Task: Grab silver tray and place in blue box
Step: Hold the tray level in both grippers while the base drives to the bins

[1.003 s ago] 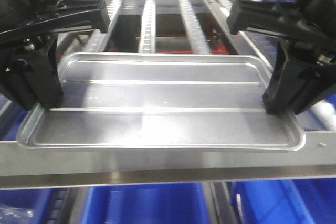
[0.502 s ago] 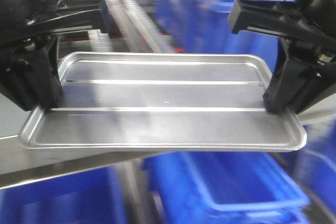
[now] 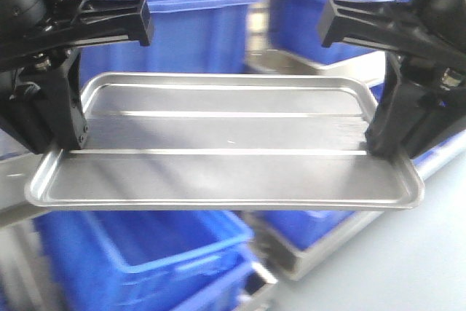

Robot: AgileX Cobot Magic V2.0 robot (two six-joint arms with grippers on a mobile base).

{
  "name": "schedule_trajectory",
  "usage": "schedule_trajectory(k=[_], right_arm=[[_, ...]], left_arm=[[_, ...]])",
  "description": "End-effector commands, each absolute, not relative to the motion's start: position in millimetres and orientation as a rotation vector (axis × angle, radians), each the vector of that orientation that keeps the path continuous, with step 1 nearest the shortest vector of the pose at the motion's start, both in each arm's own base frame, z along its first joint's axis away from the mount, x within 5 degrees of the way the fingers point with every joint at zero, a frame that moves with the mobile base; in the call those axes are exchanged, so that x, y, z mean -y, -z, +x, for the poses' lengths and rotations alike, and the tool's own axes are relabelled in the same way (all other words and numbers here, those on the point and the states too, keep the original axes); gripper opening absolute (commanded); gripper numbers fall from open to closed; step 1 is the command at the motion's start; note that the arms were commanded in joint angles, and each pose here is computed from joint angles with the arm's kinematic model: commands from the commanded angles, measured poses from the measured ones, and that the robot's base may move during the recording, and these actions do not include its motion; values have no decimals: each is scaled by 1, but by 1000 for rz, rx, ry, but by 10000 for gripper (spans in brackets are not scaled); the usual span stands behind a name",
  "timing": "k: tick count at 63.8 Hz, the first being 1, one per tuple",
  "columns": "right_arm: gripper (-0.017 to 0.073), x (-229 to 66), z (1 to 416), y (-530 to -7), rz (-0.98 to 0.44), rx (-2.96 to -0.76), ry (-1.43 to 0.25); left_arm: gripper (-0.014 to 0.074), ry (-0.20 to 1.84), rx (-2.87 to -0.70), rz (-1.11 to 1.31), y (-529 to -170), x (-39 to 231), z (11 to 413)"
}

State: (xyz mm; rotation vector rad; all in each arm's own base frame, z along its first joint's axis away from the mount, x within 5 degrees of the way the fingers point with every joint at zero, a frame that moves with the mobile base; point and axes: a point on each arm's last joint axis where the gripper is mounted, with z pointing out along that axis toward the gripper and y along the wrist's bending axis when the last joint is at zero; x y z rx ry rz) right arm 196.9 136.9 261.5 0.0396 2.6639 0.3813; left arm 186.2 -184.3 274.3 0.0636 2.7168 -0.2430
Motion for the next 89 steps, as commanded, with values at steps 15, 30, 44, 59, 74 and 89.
schedule_trajectory(k=[15,30,44,59,74,89], right_arm=[[57,-137,200,-278,27,-2573,-426],[57,-137,200,-278,27,-2573,-425],[57,-137,200,-278,27,-2573,-425],[57,-137,200,-278,27,-2573,-425],[57,-137,200,-278,27,-2573,-425],[57,-137,200,-278,27,-2573,-425]], left_arm=[[-15,311,-2648,62,-291,184,185],[-15,311,-2648,62,-291,184,185],[-15,311,-2648,62,-291,184,185],[-15,311,-2648,62,-291,184,185],[-15,311,-2648,62,-291,184,185],[-15,311,-2648,62,-291,184,185]])
